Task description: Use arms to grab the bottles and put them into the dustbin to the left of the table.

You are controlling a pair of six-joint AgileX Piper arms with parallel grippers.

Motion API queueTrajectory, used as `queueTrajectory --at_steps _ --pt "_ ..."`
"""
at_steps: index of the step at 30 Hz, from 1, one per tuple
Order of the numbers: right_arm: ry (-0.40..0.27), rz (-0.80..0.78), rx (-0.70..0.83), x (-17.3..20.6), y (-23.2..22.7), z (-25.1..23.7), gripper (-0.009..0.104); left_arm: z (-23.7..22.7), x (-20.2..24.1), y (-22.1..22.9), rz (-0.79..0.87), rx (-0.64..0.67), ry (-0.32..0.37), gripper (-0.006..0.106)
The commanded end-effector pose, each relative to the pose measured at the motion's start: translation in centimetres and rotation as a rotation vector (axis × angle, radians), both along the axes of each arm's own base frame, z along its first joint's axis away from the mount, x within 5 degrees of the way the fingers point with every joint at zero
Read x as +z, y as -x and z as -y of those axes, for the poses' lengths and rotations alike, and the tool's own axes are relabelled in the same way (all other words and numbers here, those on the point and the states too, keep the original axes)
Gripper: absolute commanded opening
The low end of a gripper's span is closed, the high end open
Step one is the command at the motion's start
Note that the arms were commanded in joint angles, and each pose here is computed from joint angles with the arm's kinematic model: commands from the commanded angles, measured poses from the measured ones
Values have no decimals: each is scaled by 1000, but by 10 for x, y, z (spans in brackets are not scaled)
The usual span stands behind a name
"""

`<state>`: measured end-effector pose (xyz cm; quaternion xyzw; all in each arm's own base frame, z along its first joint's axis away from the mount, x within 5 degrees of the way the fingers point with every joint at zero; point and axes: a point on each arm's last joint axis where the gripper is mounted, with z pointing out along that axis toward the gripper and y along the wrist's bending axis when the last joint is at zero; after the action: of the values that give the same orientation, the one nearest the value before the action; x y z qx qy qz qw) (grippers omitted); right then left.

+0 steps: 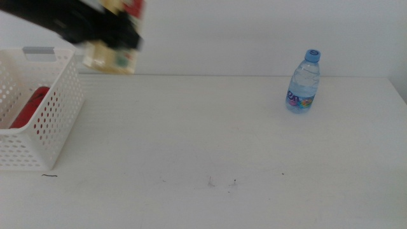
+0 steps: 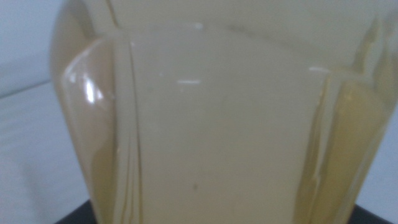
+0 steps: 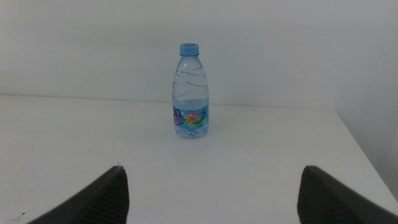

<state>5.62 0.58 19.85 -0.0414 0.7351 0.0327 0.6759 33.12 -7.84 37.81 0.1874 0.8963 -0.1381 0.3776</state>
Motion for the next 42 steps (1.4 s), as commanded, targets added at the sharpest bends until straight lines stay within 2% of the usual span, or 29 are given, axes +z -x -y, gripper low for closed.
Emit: queueTrajectory --at_steps 1,5,14,21,33,37,39,42 --pt "6 11 -8 0 0 1 81 -29 35 3 82 45 14 -2" --pt "6 11 -8 0 0 1 81 -76 40 -1 -14 134 -47 -2" --pt "6 11 -8 0 0 1 81 -156 -2 -23 -226 264 -57 -2" --pt "6 11 -8 0 0 1 81 -181 -53 -51 -331 300 -173 -2" --pt "6 11 -8 0 0 1 81 -192 -128 -84 -472 288 -153 0" --pt "6 11 -8 0 0 1 81 -193 -143 -89 -490 283 -146 12" --pt "6 11 -8 0 0 1 81 -194 -145 -89 -495 280 -150 23" --pt "6 11 -8 0 0 1 81 -194 -146 -90 -497 278 -155 49"
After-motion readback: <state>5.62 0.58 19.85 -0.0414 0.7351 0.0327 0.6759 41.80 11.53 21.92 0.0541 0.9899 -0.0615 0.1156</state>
